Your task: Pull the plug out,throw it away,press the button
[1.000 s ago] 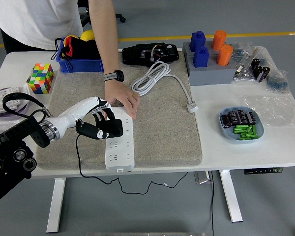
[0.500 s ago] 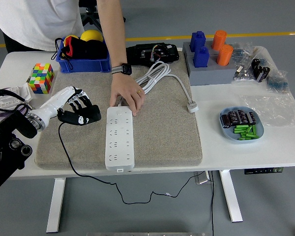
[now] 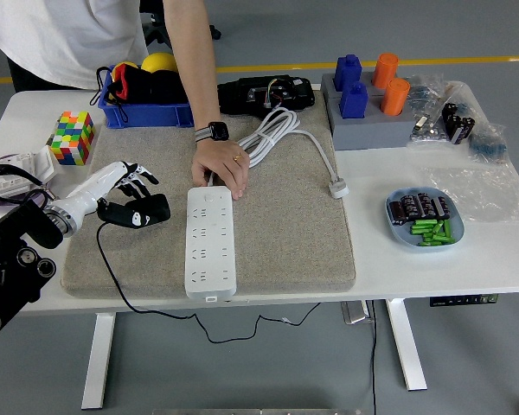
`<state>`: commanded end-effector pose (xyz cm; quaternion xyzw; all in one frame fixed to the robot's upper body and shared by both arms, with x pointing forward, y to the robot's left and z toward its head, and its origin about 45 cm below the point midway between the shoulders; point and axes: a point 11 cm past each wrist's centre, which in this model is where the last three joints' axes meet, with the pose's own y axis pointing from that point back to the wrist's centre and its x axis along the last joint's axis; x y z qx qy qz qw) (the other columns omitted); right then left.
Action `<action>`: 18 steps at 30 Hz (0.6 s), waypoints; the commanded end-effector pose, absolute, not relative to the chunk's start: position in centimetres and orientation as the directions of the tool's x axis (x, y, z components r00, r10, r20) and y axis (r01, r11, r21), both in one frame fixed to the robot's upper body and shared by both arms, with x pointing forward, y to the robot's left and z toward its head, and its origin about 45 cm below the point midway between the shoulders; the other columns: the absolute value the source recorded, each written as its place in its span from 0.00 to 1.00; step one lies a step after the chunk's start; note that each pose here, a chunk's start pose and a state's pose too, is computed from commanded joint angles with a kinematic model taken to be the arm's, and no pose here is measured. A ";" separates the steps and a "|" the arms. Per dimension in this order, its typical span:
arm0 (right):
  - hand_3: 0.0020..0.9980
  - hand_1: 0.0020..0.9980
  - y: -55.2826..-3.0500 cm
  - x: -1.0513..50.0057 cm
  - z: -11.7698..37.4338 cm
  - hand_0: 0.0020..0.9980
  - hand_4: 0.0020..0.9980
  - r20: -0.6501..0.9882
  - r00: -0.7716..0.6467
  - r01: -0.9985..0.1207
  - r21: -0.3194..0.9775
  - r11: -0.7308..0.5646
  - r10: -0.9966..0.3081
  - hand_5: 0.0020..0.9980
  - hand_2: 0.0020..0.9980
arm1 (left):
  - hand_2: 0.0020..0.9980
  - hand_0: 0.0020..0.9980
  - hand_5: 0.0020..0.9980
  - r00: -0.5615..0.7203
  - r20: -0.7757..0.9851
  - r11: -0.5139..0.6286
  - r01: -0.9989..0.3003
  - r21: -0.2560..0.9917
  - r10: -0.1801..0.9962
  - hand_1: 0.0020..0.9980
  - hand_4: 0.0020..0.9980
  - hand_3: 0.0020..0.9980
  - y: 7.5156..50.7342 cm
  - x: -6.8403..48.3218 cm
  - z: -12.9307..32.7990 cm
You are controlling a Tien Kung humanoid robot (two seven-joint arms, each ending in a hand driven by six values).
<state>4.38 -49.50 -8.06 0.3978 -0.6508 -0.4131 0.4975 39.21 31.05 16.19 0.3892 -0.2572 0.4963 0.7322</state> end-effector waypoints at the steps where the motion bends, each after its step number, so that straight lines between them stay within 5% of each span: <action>1: 0.67 0.70 -49.5 4.4 -8.1 0.81 0.77 0.319 -0.189 -0.107 0.933 0.342 -0.929 0.66 0.68 | 0.66 0.63 0.00 0.376 0.763 0.203 -0.926 0.317 0.525 0.67 0.89 0.77 31.1 39.2 16.1; 15: 0.67 0.70 -49.6 4.4 -8.0 0.81 0.77 0.321 -0.190 -0.106 0.933 0.344 -0.928 0.66 0.68 | 0.67 0.65 0.00 0.360 0.768 0.234 -0.932 0.276 0.529 0.69 0.89 0.78 29.6 39.7 18.1; 16: 0.67 0.70 -49.6 4.4 -8.0 0.81 0.77 0.321 -0.189 -0.106 0.933 0.344 -0.928 0.66 0.68 | 0.48 0.41 0.00 0.362 0.762 0.248 -0.931 0.267 0.536 0.51 0.73 0.73 29.1 39.7 18.5; 18: 0.67 0.70 -49.6 4.4 -8.0 0.81 0.77 0.321 -0.187 -0.106 0.933 0.344 -0.928 0.66 0.68 | 0.48 0.41 0.00 0.376 0.747 0.284 -0.924 0.257 0.549 0.51 0.73 0.73 27.7 39.8 19.3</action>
